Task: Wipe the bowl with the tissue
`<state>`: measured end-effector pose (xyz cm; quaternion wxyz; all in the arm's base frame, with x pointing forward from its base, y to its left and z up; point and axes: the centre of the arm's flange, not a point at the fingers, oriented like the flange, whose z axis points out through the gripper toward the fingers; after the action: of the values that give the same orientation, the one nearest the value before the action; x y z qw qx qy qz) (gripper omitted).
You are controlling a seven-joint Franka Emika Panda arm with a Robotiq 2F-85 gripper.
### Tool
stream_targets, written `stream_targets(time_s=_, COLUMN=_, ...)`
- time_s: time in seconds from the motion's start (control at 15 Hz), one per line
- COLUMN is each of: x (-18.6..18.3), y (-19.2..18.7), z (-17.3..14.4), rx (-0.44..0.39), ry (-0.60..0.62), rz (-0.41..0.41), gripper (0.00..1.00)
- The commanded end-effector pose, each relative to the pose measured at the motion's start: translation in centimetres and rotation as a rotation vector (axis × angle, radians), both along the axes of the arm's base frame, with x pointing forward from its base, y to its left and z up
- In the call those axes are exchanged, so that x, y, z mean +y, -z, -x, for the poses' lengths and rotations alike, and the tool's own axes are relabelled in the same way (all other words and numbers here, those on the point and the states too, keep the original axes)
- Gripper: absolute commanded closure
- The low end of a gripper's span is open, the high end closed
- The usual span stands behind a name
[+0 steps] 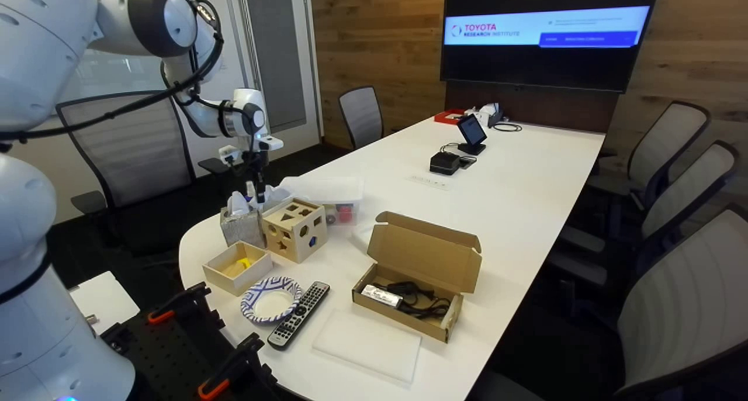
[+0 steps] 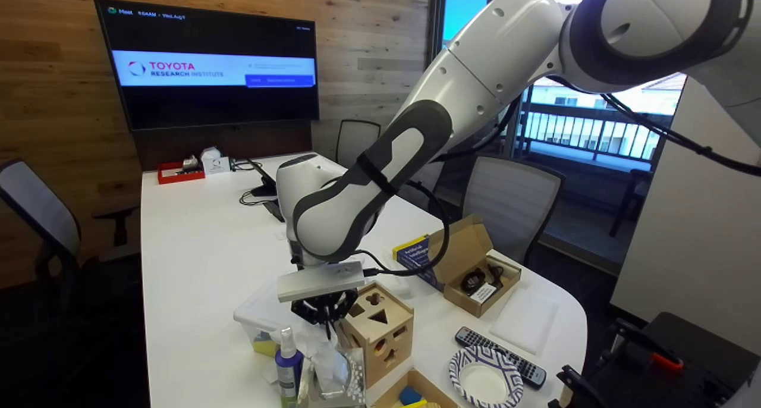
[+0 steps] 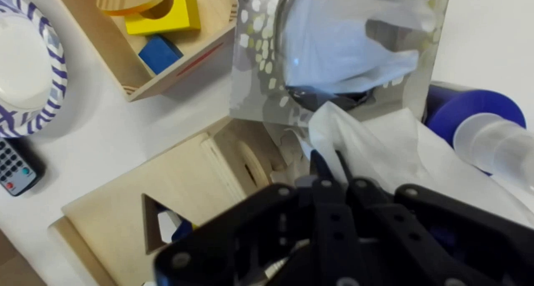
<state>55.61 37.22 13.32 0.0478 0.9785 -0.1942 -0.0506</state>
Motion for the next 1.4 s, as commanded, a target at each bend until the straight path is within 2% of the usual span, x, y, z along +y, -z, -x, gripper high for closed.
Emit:
stream_targets(time_s=0.0, x=0.7, y=1.1, z=-1.3, rx=0.049, ry=0.017, rz=0.030, gripper=1.00)
stream_targets(time_s=0.27, x=0.4, y=1.7, z=-1.6, rx=0.026, ry=0.040, rz=0.067, gripper=1.00)
stream_targets(time_s=0.33, x=0.4, y=1.6, z=-1.6, rx=0.014, ry=0.030, rz=0.053, gripper=0.74)
stream_targets(time_s=0.47, x=0.4, y=1.2, z=-1.6, rx=0.011, ry=0.014, rz=0.028, gripper=0.66)
stream_targets(time_s=0.67, x=0.1, y=-0.3, z=-1.4, rx=-0.005, ry=0.006, rz=0.003, gripper=0.42)
stream_targets(time_s=1.0, x=-0.5, y=-3.9, z=-0.9, rx=-0.038, ry=0.021, rz=0.006, gripper=0.05)
stream_targets(time_s=1.07, x=-0.7, y=-4.8, z=-0.9, rx=-0.047, ry=0.026, rz=0.007, gripper=0.01)
stream_targets(time_s=1.33, x=-2.2, y=-8.6, z=-0.4, rx=-0.090, ry=0.048, rz=-0.006, gripper=0.00)
